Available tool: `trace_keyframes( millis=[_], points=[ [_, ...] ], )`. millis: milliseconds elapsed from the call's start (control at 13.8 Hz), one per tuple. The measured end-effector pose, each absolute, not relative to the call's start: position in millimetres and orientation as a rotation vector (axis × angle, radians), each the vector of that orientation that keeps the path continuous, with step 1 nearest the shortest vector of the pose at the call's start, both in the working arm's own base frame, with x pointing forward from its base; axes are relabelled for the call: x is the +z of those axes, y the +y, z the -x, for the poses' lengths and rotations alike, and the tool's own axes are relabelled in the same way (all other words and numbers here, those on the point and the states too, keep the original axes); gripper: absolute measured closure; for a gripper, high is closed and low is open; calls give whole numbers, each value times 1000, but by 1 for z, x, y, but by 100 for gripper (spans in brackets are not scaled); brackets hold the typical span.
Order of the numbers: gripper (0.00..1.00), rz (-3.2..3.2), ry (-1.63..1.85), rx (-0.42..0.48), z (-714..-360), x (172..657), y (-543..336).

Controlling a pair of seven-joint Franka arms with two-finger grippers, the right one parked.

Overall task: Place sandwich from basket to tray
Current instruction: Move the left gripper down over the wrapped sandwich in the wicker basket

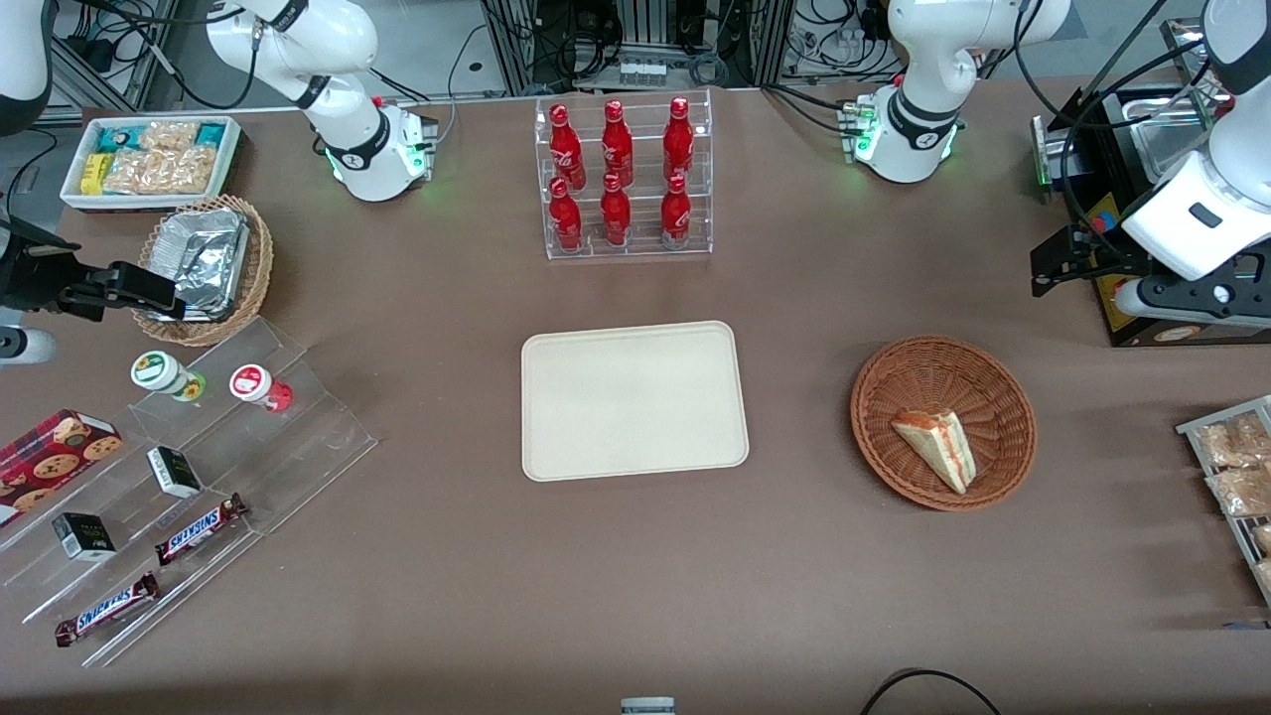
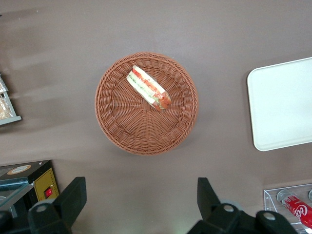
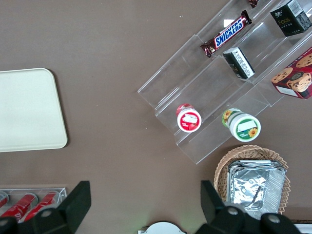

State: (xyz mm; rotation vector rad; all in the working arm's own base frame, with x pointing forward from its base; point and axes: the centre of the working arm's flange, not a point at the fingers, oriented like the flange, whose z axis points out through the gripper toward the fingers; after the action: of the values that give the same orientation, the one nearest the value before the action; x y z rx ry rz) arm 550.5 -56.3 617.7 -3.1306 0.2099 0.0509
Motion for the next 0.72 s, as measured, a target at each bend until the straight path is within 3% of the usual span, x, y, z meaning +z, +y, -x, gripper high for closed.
trace_keyframes(
  millis=[435,580,725],
  points=[
    [0,3125,154,78,-554,610,-46],
    [0,3125,98,109,-563,585,-38],
    [0,3126,11,83,-577,544,-34]
  ],
)
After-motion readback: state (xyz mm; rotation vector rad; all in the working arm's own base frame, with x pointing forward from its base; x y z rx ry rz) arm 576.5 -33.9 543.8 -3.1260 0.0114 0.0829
